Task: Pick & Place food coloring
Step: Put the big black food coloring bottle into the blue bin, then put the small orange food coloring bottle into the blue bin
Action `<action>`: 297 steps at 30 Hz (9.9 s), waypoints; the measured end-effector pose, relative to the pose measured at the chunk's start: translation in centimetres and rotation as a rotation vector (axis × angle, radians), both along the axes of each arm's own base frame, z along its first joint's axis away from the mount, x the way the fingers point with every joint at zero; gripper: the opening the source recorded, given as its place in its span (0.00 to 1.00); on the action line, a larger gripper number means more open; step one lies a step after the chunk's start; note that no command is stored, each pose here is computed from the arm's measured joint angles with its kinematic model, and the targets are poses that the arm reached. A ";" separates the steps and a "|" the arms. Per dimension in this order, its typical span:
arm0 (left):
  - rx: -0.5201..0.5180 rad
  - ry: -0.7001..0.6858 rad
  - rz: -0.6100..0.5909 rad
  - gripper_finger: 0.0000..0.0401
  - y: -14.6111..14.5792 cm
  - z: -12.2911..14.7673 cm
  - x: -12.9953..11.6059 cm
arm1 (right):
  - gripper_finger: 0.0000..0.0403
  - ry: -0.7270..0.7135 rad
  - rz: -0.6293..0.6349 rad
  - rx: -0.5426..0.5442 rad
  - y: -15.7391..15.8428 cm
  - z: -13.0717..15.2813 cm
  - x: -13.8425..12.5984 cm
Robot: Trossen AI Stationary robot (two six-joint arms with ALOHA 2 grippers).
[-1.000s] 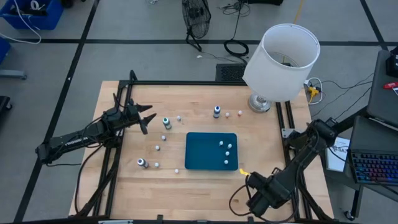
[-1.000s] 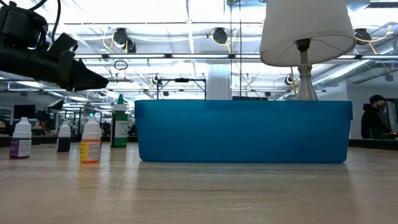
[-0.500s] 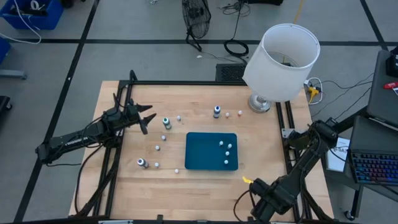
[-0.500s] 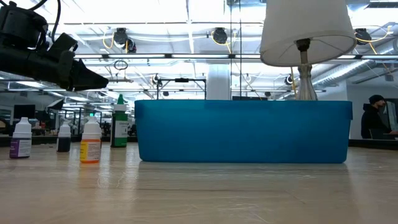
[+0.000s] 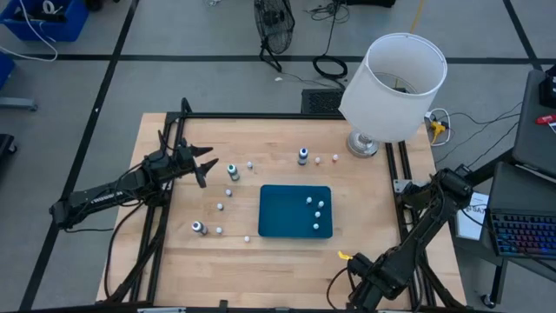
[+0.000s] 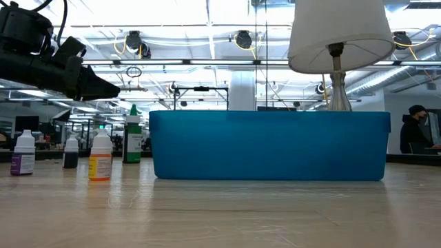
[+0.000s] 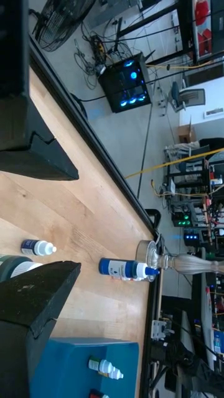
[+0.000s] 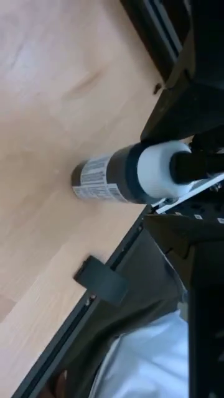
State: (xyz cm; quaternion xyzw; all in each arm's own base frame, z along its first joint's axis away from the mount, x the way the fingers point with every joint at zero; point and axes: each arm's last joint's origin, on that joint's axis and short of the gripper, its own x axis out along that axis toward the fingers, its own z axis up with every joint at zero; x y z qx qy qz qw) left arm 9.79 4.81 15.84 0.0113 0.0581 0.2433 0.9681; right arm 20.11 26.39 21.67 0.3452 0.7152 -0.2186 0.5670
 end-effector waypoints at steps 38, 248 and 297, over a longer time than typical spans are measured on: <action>0.000 0.000 0.000 0.56 0.0 0.0 0.0 | 0.32 -0.318 0.371 -0.170 -3.3 -1.1 3.2; 0.000 0.000 0.001 0.56 0.0 0.0 0.0 | 0.45 -0.667 0.387 -0.867 -34.9 6.1 0.7; 0.000 0.000 0.000 0.56 0.0 0.0 0.0 | 0.41 -0.561 0.052 -0.787 -35.3 -8.1 -1.0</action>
